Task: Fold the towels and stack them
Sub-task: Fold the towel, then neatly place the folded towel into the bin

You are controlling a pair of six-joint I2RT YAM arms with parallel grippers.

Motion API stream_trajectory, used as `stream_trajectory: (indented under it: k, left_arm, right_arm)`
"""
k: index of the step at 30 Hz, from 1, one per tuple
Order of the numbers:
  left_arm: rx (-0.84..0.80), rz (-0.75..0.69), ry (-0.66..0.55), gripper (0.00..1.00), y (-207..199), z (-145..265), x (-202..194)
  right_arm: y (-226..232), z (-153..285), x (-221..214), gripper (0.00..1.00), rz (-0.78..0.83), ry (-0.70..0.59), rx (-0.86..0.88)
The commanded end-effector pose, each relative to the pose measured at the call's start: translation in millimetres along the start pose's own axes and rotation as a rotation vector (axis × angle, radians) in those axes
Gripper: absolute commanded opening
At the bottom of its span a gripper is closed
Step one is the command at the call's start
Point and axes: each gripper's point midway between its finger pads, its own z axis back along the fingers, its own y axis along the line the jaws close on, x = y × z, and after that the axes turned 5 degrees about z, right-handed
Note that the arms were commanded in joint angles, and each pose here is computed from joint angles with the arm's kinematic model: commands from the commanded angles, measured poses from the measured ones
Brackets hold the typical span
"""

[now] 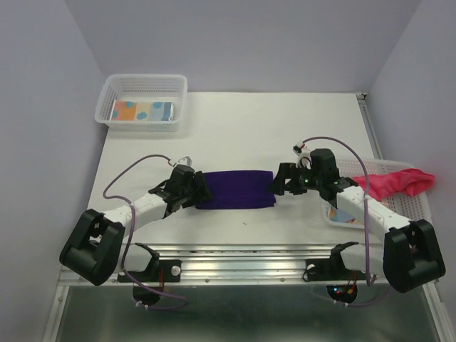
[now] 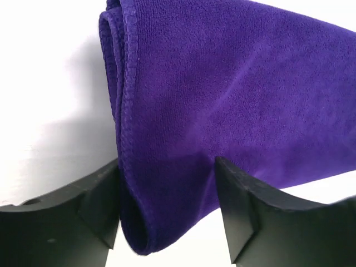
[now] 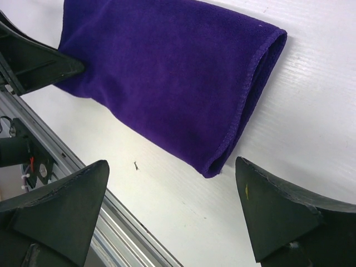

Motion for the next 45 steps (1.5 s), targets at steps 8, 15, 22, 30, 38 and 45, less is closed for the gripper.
stream_trajectory:
  k: [8,15,22,30,38,45]
  left_arm:
    - [0.197,0.029,-0.033,0.74,37,3,-6]
    - [0.286,0.014,0.004,0.75,43,-12,-5]
    - [0.254,-0.041,-0.001,0.00,34,-8,-3]
    - [0.251,-0.215,-0.215,0.00,-8,10,76]
    - [0.327,-0.425,-0.407,0.00,-75,19,180]
    - [0.390,-0.491,-0.481,0.00,-121,14,268]
  right_arm:
    - [1,2,20,1.00,0.048,-0.043,-0.026]
    - [2,2,20,1.00,0.047,-0.038,-0.026]
    - [3,6,24,1.00,0.056,-0.057,-0.033]
    - [-3,8,28,1.00,0.062,-0.077,-0.075]
    - [-2,14,33,1.00,0.066,-0.112,-0.091]
    - [-6,15,31,1.00,0.062,-0.117,-0.110]
